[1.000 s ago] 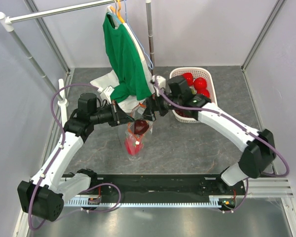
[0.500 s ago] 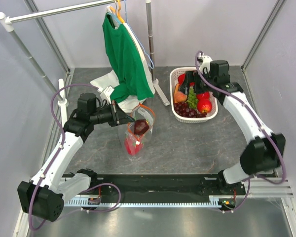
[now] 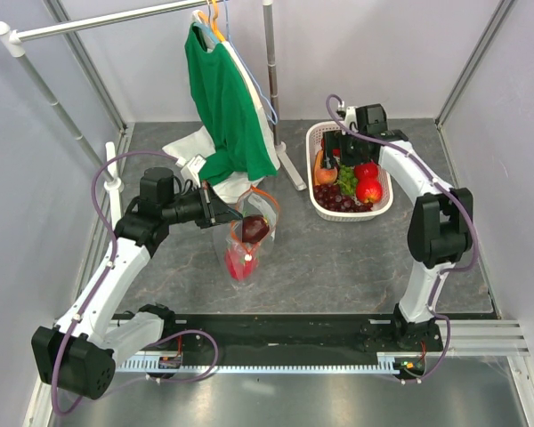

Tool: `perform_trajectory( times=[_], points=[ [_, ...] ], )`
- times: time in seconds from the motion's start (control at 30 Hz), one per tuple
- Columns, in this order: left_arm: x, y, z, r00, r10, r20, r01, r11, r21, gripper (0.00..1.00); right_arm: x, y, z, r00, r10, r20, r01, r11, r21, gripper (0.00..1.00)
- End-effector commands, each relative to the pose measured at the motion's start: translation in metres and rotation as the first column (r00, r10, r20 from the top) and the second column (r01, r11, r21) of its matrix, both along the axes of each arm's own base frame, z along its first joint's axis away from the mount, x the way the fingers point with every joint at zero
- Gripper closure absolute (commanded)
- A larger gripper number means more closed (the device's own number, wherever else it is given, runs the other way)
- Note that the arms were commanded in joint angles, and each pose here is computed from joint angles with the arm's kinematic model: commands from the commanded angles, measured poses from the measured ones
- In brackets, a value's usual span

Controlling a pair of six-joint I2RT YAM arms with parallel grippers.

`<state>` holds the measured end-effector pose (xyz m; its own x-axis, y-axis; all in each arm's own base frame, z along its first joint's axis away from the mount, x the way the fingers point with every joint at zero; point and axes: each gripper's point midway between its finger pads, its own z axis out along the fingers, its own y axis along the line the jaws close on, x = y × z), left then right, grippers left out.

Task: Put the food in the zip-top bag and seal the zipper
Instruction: Fake bread.

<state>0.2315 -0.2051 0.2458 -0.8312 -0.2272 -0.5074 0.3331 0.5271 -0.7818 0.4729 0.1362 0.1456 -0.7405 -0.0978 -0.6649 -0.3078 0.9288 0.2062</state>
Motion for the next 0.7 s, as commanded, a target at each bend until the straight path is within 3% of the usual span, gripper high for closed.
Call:
perform_trajectory(
  times=[0.0,0.6,0.67],
  points=[
    [0.001,0.000,0.002,0.999,-0.016,0.040,0.016,1.000,-0.001,0.98,0.002,0.008,-0.023,0.998,0.020,-0.054,-0.021,1.000,-0.010,0.04],
    [0.003,-0.001,-0.004,1.000,-0.016,0.011,0.016,1.000,-0.001,0.98,0.022,0.026,-0.052,0.999,0.017,-0.051,-0.017,1.000,0.008,0.07],
    [0.003,-0.001,-0.003,1.000,-0.018,0.016,0.018,1.000,-0.002,0.98,0.023,0.027,-0.052,0.998,0.022,-0.051,-0.021,1.000,0.015,0.11]
  ],
)
